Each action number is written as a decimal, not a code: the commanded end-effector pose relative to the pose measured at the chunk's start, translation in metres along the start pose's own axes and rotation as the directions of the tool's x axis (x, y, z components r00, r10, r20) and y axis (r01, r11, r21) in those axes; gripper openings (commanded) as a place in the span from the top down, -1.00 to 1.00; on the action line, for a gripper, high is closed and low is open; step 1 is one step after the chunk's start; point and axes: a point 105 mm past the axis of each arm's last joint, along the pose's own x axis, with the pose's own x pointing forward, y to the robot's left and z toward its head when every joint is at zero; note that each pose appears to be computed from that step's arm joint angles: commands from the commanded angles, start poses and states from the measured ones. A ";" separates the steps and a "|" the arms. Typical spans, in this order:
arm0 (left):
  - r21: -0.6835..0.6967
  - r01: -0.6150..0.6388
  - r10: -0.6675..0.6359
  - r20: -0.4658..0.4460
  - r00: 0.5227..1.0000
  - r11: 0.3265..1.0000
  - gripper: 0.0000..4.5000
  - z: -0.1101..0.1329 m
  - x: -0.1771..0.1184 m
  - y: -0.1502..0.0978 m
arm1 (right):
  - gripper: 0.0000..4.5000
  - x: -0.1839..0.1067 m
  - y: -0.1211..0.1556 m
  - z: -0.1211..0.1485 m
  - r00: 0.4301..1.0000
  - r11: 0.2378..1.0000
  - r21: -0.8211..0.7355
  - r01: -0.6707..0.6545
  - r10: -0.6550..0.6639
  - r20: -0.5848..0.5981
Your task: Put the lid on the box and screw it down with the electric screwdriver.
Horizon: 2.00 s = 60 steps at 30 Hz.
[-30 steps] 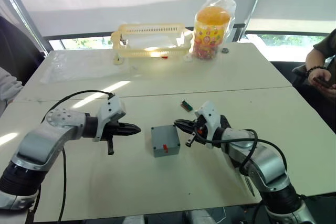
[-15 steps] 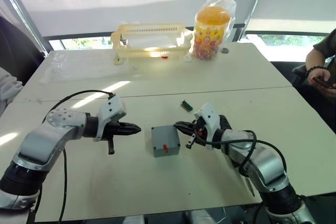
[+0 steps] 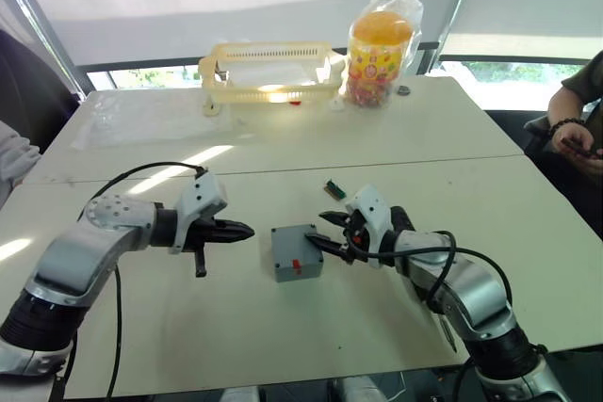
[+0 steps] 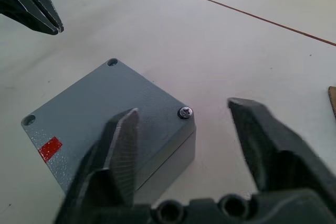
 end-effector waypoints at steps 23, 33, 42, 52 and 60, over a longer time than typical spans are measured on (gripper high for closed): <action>0.295 0.288 -0.309 0.027 0.951 0.911 0.61 0.048 0.024 -0.063 | -1.00 -0.176 -0.035 -0.012 0.755 0.882 0.446 0.151 0.188 -0.629; 0.306 0.289 -0.312 0.027 0.950 0.907 0.61 0.046 0.028 -0.074 | -1.00 -0.158 -0.033 -0.040 0.735 0.810 0.541 0.224 0.224 -0.640; 0.287 0.282 -0.301 0.025 0.953 0.916 0.61 0.041 0.029 -0.076 | -1.00 -0.141 -0.039 -0.058 0.720 0.752 0.582 0.310 0.214 -0.660; 0.264 0.274 -0.291 0.026 0.956 0.925 0.58 0.039 0.029 -0.081 | 0.23 -0.132 -0.038 -0.077 0.643 0.769 0.504 0.393 0.163 -0.749; 0.246 0.237 -0.254 0.041 0.966 0.940 0.58 0.038 0.023 -0.067 | 0.23 -0.147 -0.059 -0.066 0.681 0.693 0.474 0.543 -0.033 -0.732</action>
